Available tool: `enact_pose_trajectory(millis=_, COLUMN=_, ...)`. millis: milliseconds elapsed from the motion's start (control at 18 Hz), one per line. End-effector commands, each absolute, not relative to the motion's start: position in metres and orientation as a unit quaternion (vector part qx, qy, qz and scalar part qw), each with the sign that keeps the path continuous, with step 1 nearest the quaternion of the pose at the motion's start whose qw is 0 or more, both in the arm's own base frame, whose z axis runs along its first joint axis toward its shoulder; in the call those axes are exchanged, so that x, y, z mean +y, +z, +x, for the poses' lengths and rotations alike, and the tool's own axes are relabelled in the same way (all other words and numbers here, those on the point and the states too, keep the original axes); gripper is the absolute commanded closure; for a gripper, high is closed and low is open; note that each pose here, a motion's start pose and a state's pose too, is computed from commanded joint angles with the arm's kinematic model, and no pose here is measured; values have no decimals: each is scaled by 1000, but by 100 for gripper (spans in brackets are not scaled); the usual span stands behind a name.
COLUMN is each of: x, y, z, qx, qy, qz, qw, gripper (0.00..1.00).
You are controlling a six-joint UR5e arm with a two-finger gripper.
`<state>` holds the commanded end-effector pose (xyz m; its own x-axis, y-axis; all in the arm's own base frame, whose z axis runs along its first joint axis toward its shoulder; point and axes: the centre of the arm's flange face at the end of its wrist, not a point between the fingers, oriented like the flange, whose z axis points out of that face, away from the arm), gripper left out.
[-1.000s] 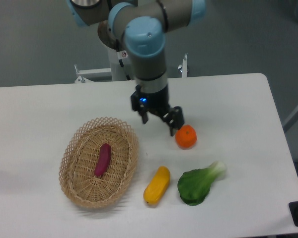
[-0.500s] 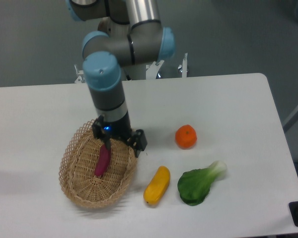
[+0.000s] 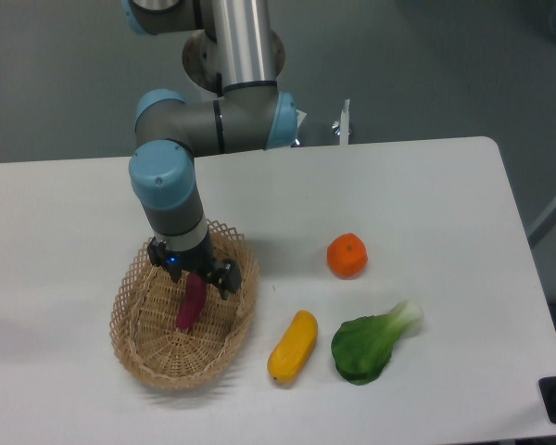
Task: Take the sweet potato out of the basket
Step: 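Lower the gripper into the basket around the sweet potato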
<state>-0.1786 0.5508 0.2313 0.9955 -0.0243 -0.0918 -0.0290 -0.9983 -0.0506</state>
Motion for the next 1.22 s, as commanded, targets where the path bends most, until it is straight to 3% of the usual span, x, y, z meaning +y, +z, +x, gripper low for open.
enact_pose_trajectory(millis=1056, x=552, y=202, z=-169, qx=22, qy=37, qz=-999, qw=7, gripper=0)
enact_pose_trajectory(millis=1167, x=551, y=198, z=-171, qx=21, qy=45, qz=-999, qw=0, gripper=4)
enact_pose_trajectory(millis=1222, x=551, y=198, z=-170, qx=21, qy=47, qz=-999, qw=-1, gripper=12)
